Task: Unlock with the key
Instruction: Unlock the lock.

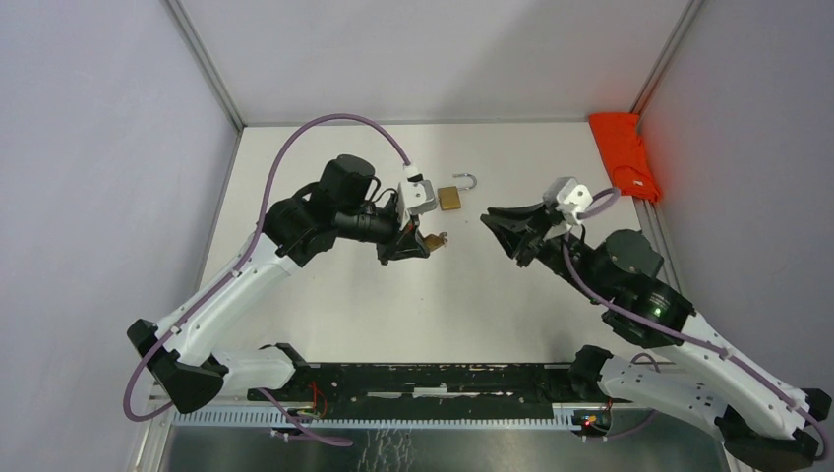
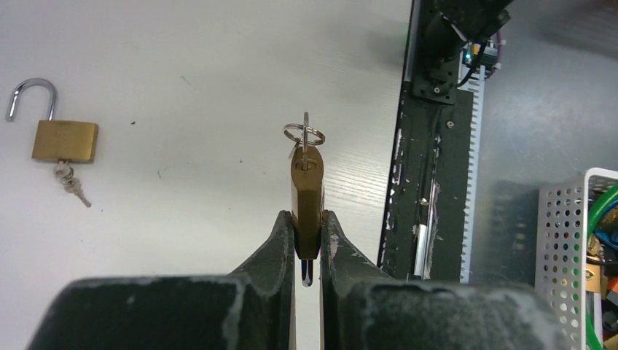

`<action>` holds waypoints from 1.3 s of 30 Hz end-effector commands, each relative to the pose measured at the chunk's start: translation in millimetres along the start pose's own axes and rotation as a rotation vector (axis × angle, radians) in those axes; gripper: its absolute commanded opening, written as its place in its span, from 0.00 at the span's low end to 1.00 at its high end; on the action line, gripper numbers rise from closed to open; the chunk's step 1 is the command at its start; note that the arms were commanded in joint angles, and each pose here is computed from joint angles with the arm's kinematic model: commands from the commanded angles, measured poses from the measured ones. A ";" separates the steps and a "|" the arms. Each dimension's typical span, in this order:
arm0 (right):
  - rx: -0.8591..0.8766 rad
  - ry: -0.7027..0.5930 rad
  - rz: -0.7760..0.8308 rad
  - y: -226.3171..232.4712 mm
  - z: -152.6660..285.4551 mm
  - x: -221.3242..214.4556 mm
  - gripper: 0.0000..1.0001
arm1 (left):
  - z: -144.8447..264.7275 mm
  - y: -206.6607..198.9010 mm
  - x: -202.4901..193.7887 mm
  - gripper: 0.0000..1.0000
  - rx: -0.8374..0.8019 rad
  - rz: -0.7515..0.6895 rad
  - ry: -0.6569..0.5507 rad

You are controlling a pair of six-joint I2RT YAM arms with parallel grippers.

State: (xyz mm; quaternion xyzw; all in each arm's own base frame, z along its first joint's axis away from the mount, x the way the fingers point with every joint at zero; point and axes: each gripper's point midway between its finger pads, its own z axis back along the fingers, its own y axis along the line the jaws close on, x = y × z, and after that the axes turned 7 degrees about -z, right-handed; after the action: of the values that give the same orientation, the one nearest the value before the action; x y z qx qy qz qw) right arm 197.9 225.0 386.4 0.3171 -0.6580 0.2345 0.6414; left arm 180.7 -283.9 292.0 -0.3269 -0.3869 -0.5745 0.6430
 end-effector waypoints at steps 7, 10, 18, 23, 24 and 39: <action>0.386 -0.011 -0.167 72.8 -17.3 -28.8 0.02 | 17.0 -18.4 33.8 0.02 -0.065 -0.110 -0.146; 0.355 -0.013 -0.176 67.8 -24.7 -33.7 0.00 | 20.5 -22.3 36.1 0.02 -0.068 -0.116 -0.164; 0.226 -0.086 -0.180 44.1 -23.5 -16.5 0.00 | 20.7 -19.8 33.6 0.02 -0.050 -0.111 -0.159; 0.123 -0.162 -0.198 24.0 -12.6 0.2 0.00 | 16.7 -13.4 32.9 0.02 -0.029 -0.097 -0.155; 0.092 -0.170 -0.212 18.6 -11.9 -0.7 0.00 | 16.2 -12.1 32.9 0.02 -0.026 -0.094 -0.155; 0.223 -0.102 -0.315 48.7 -50.8 -35.4 0.00 | 11.5 -4.1 41.1 0.02 -0.009 -0.075 -0.181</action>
State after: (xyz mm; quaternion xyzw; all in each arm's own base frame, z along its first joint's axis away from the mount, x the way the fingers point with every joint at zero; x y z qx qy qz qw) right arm 205.4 293.3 340.9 0.4580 -0.6007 0.1893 0.6274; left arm 173.4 -288.5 317.8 -0.3522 -0.4325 -0.5822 0.5915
